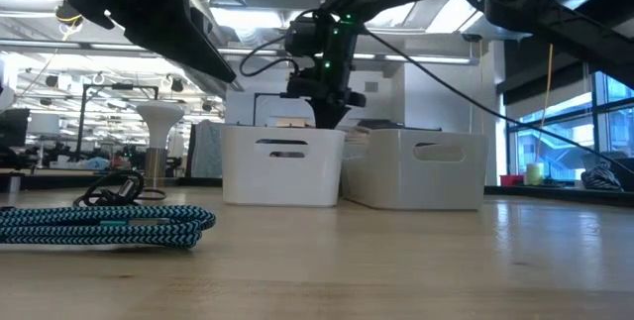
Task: Pick & Place USB Port
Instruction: Put the brown HDMI cable into the black bin, then put the blue patterned charger cable into the white bin
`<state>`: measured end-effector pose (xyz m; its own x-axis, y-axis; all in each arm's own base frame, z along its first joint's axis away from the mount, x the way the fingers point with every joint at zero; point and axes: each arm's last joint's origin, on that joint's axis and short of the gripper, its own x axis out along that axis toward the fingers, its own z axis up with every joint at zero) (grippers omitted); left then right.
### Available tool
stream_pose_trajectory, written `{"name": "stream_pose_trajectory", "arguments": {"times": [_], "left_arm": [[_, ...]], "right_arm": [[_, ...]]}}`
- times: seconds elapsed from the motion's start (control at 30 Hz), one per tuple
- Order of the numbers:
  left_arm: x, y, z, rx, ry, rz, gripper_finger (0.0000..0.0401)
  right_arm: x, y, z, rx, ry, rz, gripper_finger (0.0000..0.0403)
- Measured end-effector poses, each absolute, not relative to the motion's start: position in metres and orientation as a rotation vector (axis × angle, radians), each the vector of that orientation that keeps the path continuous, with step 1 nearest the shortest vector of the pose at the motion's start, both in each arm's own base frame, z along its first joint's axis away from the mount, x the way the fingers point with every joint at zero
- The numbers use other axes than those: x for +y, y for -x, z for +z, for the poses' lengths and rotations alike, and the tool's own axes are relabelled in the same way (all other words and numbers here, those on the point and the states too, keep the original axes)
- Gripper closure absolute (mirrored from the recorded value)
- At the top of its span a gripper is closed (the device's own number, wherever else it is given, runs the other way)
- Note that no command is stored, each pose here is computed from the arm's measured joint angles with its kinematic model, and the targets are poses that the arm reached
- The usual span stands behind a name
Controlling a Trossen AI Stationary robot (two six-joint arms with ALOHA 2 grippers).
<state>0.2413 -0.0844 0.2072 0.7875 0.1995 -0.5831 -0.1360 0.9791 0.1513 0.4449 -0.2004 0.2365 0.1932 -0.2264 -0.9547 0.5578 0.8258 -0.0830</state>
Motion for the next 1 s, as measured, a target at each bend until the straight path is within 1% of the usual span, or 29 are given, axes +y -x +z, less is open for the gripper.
{"name": "stream_pose_trajectory", "arguments": {"times": [0.1,0.2,0.27,0.37,0.5,0.6,0.8,1.0], "left_arm": [[-0.084,-0.241,0.207,0.639,-0.103,0.181,0.0258],[-0.084,-0.241,0.207,0.639,-0.103,0.181,0.0258],[-0.084,-0.241,0.207,0.639,-0.103,0.181,0.0258],[-0.084,-0.241,0.207,0.64,-0.103,0.18,0.0258],[-0.084,-0.241,0.207,0.64,-0.108,0.179,0.0258],[-0.084,-0.241,0.207,0.641,-0.11,0.178,0.0258],[-0.086,-0.241,0.207,0.643,-0.084,0.17,0.0258],[-0.091,-0.237,0.204,0.686,0.045,0.129,0.0258]], "right_arm": [[-0.201,-0.447,0.237,1.248,-0.296,-0.555,0.0312],[-0.2,-0.447,0.237,1.248,-0.284,-0.545,0.0275],[-0.199,-0.446,0.237,1.261,-0.283,-0.547,0.0257],[-0.198,-0.443,0.244,1.276,-0.249,-0.581,0.0241],[-0.188,-0.439,0.271,1.222,-0.117,-0.672,0.0236],[-0.174,-0.435,0.296,1.165,-0.057,-0.689,0.0236],[-0.143,-0.412,0.344,1.113,-0.057,-0.689,0.0243],[-0.103,-0.385,0.369,1.188,-0.055,-0.7,0.0252]]}}
